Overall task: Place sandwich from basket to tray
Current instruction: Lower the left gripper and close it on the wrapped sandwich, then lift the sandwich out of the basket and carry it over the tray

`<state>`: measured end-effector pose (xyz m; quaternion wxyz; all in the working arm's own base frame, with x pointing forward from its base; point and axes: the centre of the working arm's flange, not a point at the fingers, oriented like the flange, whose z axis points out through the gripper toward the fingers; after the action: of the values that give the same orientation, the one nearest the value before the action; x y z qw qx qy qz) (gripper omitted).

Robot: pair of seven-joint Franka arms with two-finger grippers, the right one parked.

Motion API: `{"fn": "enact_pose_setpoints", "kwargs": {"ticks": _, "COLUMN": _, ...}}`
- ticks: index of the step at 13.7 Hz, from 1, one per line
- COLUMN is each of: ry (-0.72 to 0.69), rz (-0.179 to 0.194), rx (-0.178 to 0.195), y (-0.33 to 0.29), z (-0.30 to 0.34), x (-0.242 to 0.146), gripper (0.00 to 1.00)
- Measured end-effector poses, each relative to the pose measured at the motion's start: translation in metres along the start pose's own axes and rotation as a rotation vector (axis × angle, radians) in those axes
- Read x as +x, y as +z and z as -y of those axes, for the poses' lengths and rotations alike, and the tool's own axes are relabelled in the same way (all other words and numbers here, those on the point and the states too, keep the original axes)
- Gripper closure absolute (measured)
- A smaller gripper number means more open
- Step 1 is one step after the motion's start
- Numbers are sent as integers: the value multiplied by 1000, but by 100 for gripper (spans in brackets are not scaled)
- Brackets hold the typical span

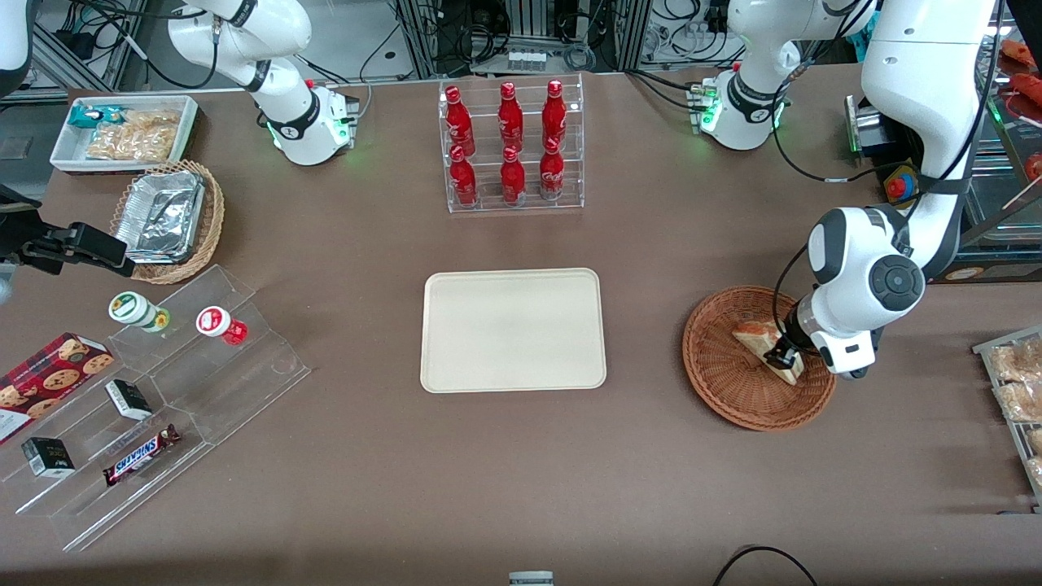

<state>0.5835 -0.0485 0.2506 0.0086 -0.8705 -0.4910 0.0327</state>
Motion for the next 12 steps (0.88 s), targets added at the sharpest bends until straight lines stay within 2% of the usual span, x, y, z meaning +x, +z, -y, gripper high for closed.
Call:
{"fn": "enact_pose_setpoints", "kwargs": {"ticks": 2, "ry": 1, "rz": -2, "rx": -3, "y": -3, "z": -1, "x": 0, "gripper": 57}}
{"fn": "enact_pose_setpoints", "kwargs": {"ticks": 4, "ry": 9, "rz": -3, "rx": -6, "y": -15, "z": -5, "x": 2, "gripper": 75}}
{"fn": "enact_pose_setpoints", "kwargs": {"ticks": 5, "ry": 29, "rz": 6, "rx": 13, "y": -27, "z": -9, "x": 3, "gripper": 82}}
{"fn": "enact_pose_setpoints", "kwargs": {"ticks": 7, "ry": 124, "rz": 40, "rx": 68, "y": -62, "z": -20, "x": 0, "gripper": 85}}
{"fn": "enact_pose_setpoints", "kwargs": {"ticks": 8, "ry": 184, "rz": 47, "rx": 74, "y": -78, "z": -29, "x": -6, "gripper": 85}}
{"fn": "enact_pose_setpoints", "kwargs": {"ticks": 12, "ry": 541, "rz": 51, "rx": 54, "y": -95, "z": -74, "x": -67, "gripper": 86}}
